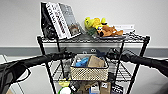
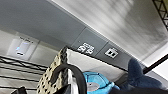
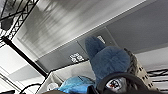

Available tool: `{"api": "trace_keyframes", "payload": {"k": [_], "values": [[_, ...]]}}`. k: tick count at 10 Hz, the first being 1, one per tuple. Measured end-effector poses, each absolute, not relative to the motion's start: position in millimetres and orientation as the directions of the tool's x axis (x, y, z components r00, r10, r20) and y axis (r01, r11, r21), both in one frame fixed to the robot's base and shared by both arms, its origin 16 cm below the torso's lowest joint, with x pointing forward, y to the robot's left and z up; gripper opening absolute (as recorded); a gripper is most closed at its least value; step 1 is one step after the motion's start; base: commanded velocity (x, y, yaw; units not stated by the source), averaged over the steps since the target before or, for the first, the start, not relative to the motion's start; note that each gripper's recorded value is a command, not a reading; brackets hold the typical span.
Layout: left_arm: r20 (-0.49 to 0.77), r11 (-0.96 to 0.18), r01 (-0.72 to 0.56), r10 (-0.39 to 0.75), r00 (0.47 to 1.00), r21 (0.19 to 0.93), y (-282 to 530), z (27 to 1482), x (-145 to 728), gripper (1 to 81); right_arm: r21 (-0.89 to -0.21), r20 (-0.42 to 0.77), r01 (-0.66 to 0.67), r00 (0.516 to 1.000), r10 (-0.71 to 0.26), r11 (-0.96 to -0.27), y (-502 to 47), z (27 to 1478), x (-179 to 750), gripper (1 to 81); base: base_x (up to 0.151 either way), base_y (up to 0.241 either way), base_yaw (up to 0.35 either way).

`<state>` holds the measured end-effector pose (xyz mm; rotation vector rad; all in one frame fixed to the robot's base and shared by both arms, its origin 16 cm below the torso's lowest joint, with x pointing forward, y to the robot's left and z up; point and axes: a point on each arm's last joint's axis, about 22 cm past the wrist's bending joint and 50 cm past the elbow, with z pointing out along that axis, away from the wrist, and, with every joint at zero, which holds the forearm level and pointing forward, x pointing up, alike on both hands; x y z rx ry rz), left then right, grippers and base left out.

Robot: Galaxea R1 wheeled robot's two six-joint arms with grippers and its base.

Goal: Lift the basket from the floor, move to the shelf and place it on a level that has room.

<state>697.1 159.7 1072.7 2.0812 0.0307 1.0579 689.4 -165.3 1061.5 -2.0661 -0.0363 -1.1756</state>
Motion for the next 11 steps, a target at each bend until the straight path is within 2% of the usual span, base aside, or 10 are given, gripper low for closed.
{"api": "trace_keyframes", "payload": {"k": [2, 6, 7, 9, 11], "values": [[0.677, -0.681, -0.332, 0.328, 0.659, 0.653, 153, 1080, 687, 81.1, -0.59, 0.749, 0.37, 0.582, -0.316, -0.717, -167, 1062, 684, 1.0, 0.0, 0.0, 0.0], [0.684, -0.682, -0.327, 0.349, 0.64, 0.654, 177, 1086, 683, 81.1, -0.592, 0.748, 0.376, 0.586, -0.312, -0.713, -176, 1063, 674, 1.0, 0.0, 0.0, 0.0], [0.687, -0.684, -0.326, 0.355, 0.634, 0.653, 187, 1089, 682, 81.1, -0.599, 0.743, 0.369, 0.589, -0.32, -0.711, -184, 1064, 670, 81.1, 0.0, 0.0, 0.0], [0.695, -0.68, -0.338, 0.353, 0.626, 0.65, 197, 1098, 672, 81.1, -0.584, 0.767, 0.398, 0.557, -0.32, -0.708, -192, 1078, 667, 81.1, 0.0, 0.0, 0.0], [0.693, -0.672, -0.351, 0.34, 0.636, 0.652, 194, 1097, 662, 81.1, -0.586, 0.765, 0.407, 0.562, -0.314, -0.7, -184, 1078, 664, 81.1, 0.0, 0.0, 0.0]]}}
